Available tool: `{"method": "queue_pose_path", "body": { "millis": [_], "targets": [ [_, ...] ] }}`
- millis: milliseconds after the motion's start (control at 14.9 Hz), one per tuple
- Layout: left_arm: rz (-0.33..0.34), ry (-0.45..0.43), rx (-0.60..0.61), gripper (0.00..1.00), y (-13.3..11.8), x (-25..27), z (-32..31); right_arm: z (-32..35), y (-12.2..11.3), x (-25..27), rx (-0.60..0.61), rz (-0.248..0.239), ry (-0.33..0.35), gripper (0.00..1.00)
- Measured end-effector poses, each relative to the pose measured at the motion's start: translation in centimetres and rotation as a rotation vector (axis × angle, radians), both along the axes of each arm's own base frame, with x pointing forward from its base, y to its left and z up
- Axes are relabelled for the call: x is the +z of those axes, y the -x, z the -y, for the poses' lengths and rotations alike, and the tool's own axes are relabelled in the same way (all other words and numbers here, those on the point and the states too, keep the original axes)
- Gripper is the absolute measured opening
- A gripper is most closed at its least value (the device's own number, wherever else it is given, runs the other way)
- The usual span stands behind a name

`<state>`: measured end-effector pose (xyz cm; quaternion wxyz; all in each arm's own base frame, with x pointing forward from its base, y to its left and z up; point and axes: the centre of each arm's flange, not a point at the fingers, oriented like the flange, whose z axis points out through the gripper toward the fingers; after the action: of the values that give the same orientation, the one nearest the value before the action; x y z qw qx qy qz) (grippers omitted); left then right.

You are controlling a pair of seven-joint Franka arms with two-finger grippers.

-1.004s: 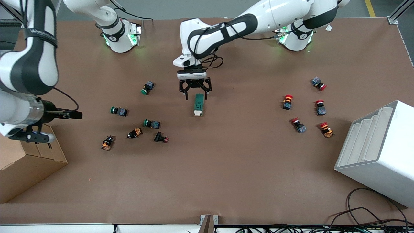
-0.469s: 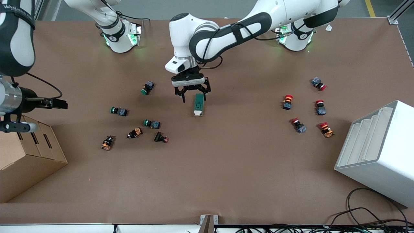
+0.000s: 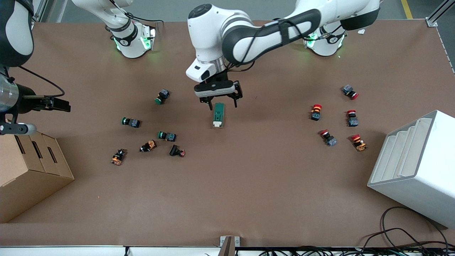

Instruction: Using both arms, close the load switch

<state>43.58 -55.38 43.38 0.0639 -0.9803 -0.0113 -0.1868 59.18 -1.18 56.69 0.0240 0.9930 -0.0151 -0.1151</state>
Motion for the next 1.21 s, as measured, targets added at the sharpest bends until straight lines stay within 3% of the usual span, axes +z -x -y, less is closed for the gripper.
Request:
{"method": "queue_pose_path", "body": {
  "millis": [870,1205],
  "targets": [
    [-0.117,0.0,0.004,1.0,-2.6,3.9,-2.5,0.3,0.7,2.9,-0.002,0.06,0.0,1.0],
    [-0.149,0.029,0.016,1.0,-4.2,5.7,-3.6,0.5,0.6,5.0,-0.005,0.108,0.002,1.0]
  ]
}}
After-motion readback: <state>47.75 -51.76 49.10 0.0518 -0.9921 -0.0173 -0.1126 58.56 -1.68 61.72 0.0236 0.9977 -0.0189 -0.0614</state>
